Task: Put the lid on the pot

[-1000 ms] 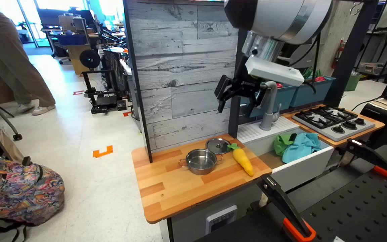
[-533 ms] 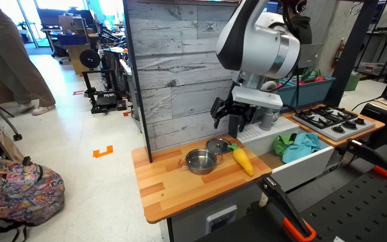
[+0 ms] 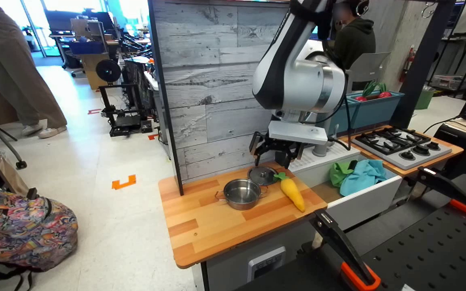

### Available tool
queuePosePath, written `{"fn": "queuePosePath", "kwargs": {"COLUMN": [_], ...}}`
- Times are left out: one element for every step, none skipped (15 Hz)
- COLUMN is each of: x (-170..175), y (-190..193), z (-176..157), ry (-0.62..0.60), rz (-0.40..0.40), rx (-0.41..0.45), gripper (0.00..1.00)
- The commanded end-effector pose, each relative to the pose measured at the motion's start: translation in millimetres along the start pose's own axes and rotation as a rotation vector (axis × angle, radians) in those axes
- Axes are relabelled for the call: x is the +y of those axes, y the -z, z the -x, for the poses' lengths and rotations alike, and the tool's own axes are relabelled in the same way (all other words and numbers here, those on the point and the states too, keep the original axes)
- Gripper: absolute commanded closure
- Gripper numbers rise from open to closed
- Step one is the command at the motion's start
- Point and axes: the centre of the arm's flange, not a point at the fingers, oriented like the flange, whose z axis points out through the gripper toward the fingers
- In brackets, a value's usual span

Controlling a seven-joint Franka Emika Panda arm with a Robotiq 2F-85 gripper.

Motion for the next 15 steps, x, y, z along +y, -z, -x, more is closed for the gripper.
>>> {"fn": "queuePosePath", "kwargs": {"x": [-14, -14, -15, -15, -16, -18, -20, -23, -25, -27, -30, -34, -36, -38, -40], "y": [-18, -21, -23, -25, -27, -28, -29, -29, -29, -28, -27, -25, -22, -20, -19], "z": [-14, -14, -13, -12, -11, -8, -6, -3, -1, 2, 2, 2, 2, 1, 0], "ry": [0.015, 0.015, 0.015, 0.014, 0.016, 0.023, 0.03, 0.038, 0.045, 0.056, 0.067, 0.075, 0.082, 0.087, 0.091], "rz": [0.042, 0.048, 0.053, 0.058, 0.062, 0.065, 0.065, 0.063, 0.061, 0.061, 0.059, 0.055, 0.051, 0.046, 0.043], "rx": [0.002, 0.001, -0.001, -0.003, -0.005, -0.005, -0.003, -0.001, 0.0, 0.003, 0.009, 0.022, 0.029, 0.033, 0.038], "gripper": [0.0, 0.0, 0.0, 0.0, 0.0, 0.0, 0.0, 0.0, 0.0, 0.0, 0.0, 0.0, 0.0, 0.0, 0.0]}}
